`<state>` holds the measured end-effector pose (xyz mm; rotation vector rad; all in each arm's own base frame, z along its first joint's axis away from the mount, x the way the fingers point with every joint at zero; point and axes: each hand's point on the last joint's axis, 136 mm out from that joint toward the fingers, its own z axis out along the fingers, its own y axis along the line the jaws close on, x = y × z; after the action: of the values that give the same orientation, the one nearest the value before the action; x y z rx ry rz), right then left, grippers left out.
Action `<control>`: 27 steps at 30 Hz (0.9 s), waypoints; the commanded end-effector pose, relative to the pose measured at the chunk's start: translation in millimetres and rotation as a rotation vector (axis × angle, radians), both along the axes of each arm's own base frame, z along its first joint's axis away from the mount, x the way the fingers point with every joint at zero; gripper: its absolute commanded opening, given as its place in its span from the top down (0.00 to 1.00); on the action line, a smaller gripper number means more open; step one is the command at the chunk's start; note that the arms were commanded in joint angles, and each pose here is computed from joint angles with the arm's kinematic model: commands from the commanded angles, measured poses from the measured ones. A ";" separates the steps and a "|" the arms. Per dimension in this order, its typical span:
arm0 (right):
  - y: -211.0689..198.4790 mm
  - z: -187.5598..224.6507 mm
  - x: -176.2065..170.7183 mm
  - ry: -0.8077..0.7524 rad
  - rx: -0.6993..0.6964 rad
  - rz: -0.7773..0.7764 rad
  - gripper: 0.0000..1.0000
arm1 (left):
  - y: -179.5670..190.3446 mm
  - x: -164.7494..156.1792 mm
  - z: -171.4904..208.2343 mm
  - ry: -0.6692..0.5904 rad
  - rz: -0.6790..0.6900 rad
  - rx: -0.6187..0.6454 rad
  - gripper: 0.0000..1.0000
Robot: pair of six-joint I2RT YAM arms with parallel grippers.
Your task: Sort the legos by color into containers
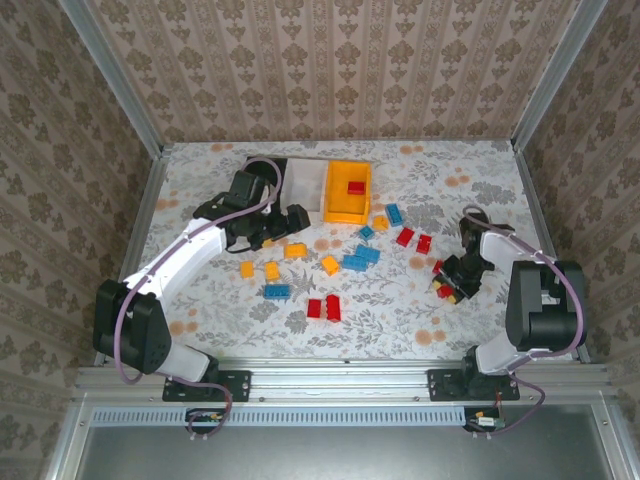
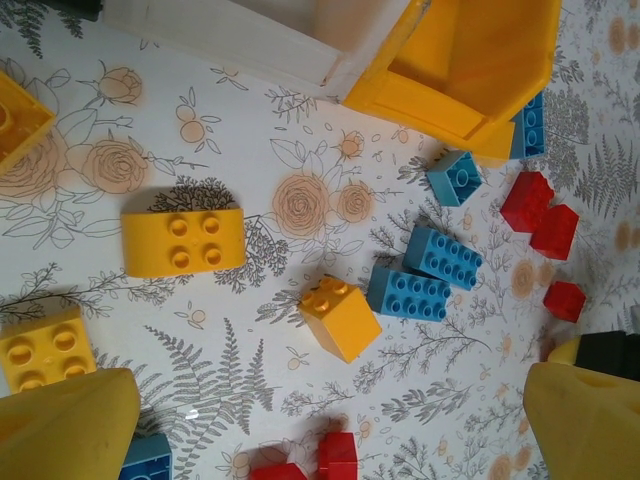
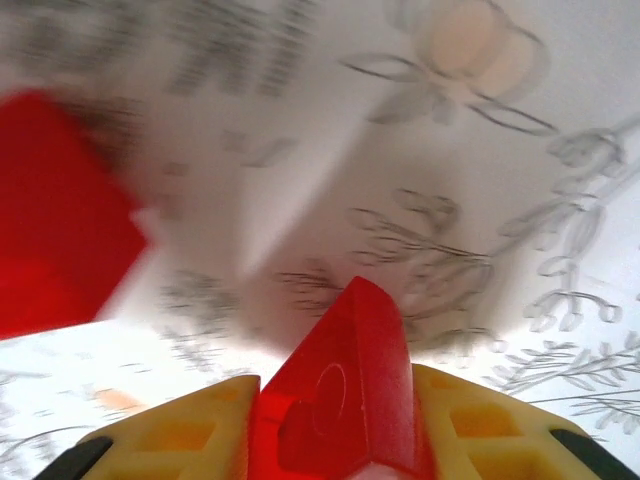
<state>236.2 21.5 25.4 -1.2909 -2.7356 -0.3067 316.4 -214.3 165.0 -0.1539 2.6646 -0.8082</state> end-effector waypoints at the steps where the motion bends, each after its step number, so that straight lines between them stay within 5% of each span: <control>1: 15.8 32.0 38.1 -0.135 0.031 0.046 0.67 | 11.2 2.1 3.7 0.000 0.032 0.006 0.00; 11: 113.6 124.5 154.4 -0.413 0.103 0.354 0.68 | 22.2 -2.9 6.4 -0.011 0.064 0.012 0.00; 18: 182.1 119.4 203.8 -0.423 0.150 0.545 0.68 | 47.1 -20.2 9.7 -0.014 0.118 0.022 0.00; 27: 214.0 97.6 237.4 -0.401 0.143 0.623 0.65 | 77.7 -43.2 11.6 -0.005 0.177 0.028 0.00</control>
<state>479.6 233.7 121.9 -0.3735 -3.2072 -0.7658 284.6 -147.9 182.2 -0.3215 2.5839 -0.7440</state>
